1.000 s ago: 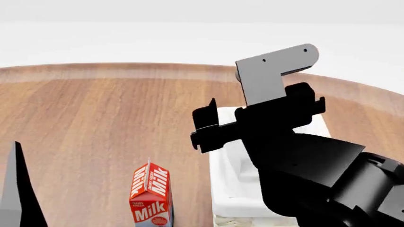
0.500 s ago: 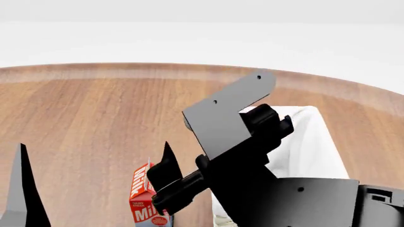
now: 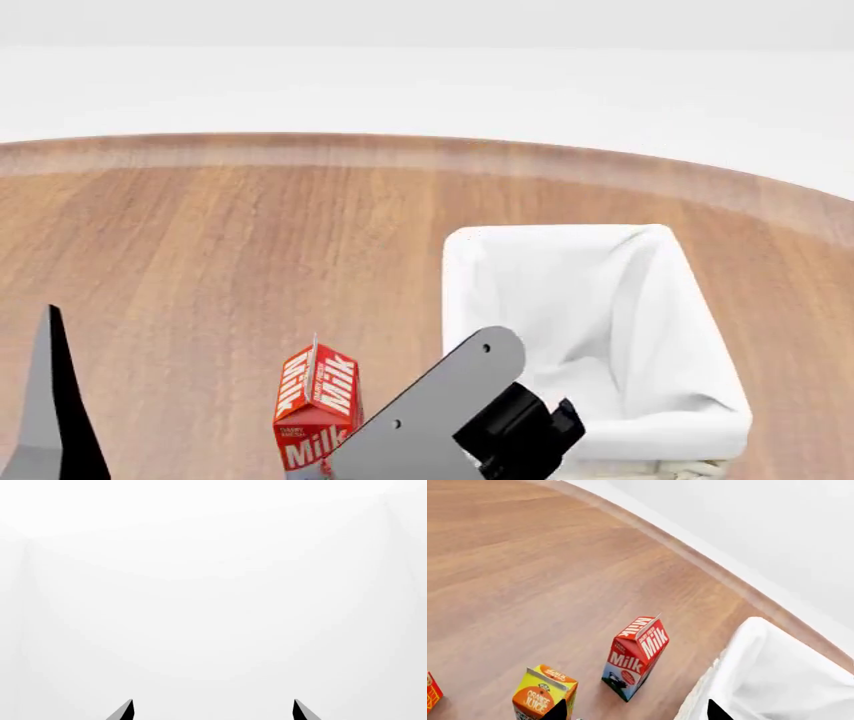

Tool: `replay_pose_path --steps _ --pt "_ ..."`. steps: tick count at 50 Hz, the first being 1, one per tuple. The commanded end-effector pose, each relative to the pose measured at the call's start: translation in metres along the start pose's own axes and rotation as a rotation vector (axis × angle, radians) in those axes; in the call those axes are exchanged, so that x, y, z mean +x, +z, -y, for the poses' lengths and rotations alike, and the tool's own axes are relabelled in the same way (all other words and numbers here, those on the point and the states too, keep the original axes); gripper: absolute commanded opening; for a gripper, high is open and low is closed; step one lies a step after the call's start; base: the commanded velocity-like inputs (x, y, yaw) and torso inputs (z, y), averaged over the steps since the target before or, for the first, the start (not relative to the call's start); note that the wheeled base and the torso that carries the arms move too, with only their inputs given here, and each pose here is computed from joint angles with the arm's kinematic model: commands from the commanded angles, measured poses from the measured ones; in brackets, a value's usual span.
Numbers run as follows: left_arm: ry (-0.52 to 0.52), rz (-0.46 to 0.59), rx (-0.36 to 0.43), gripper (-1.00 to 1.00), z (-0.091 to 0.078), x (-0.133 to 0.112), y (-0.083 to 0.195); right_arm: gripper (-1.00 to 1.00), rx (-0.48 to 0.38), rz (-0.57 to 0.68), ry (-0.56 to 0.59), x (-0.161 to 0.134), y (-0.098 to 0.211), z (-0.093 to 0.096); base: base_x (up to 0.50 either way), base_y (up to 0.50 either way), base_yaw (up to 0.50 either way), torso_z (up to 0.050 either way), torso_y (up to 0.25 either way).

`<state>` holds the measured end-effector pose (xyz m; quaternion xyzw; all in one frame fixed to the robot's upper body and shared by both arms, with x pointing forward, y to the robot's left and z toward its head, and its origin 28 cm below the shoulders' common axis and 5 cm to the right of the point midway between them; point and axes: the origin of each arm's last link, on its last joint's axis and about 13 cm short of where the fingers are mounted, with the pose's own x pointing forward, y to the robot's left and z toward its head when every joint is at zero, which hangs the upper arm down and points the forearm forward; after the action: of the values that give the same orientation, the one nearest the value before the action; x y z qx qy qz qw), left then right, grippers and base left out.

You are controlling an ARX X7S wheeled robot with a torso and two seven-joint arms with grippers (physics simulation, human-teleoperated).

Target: Pick up the alphabet soup and the tomato sauce, and put them in the basket.

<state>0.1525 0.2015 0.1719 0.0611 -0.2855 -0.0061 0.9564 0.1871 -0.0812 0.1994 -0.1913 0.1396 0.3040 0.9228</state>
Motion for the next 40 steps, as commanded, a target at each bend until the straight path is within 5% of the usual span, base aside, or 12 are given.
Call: replay_pose_path --steps 1,40 --pt "-0.004 -0.003 0.002 1.00 0.001 0.000 0.000 1.00 -0.004 -0.059 0.055 -0.013 -0.018 -0.014 0.00 0.00 0.00 0.000 0.000" --pt "-0.005 -0.004 0.007 1.00 0.002 0.000 0.000 1.00 -0.019 -0.356 0.196 -0.041 -0.082 -0.063 0.00 0.00 0.00 0.000 0.000"
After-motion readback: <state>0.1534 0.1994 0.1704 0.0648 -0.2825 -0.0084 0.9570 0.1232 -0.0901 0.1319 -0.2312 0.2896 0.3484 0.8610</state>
